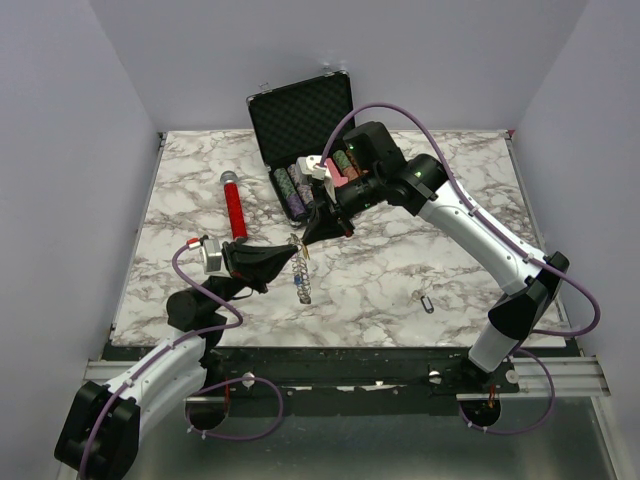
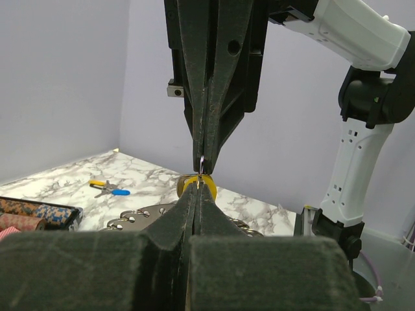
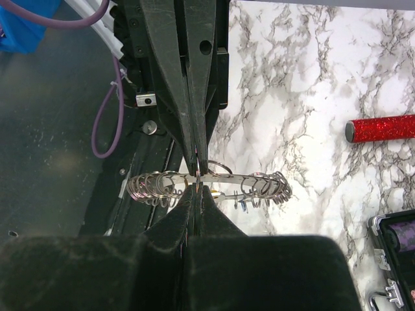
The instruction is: Put the keys on the keyring
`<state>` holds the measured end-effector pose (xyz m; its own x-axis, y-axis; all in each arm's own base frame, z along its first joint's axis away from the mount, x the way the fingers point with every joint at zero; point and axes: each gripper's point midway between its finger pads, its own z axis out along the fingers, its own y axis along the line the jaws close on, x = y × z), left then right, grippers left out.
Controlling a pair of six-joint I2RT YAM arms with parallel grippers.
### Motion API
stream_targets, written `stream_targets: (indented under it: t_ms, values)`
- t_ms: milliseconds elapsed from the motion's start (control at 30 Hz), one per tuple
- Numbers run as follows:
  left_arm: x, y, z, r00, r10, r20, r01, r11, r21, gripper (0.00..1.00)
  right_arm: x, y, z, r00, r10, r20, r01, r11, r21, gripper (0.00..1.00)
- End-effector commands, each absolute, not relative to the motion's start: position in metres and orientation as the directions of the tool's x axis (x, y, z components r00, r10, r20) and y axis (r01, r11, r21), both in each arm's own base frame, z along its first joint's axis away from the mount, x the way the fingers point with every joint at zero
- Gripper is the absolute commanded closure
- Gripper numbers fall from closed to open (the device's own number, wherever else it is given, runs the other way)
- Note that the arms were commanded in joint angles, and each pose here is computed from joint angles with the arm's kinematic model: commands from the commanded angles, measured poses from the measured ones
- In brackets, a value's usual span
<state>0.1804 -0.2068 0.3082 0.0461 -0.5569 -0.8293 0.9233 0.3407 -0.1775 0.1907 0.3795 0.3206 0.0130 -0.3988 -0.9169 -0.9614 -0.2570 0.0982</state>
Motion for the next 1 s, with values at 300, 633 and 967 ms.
stream_targets:
  t_ms: [300, 633, 967]
  values:
    - [0.1453, -0.1891, 0.3632, 0.258, -0.661, -0.705, 0.942, 0.333, 0.032, 1.00, 0.1899, 0.3846, 0.3152, -0.005, -0.401, -0.916, -0.960, -0.255, 0.117, 1.00]
    - [0.1454, -0.1895, 0.3643, 0.256, -0.662, -0.704, 0.943, 0.331, 0.032, 1.00, 0.1874, 0.3843, 0.3136, -0.014, -0.402, -0.915, -0.957, -0.260, 0.129, 1.00]
    - [0.1446, -0.1889, 0.3657, 0.260, -0.664, -0.701, 0.943, 0.331, 0.035, 1.00, 0.1851, 0.3856, 0.3104, -0.021, -0.406, -0.914, -0.954, -0.265, 0.140, 1.00]
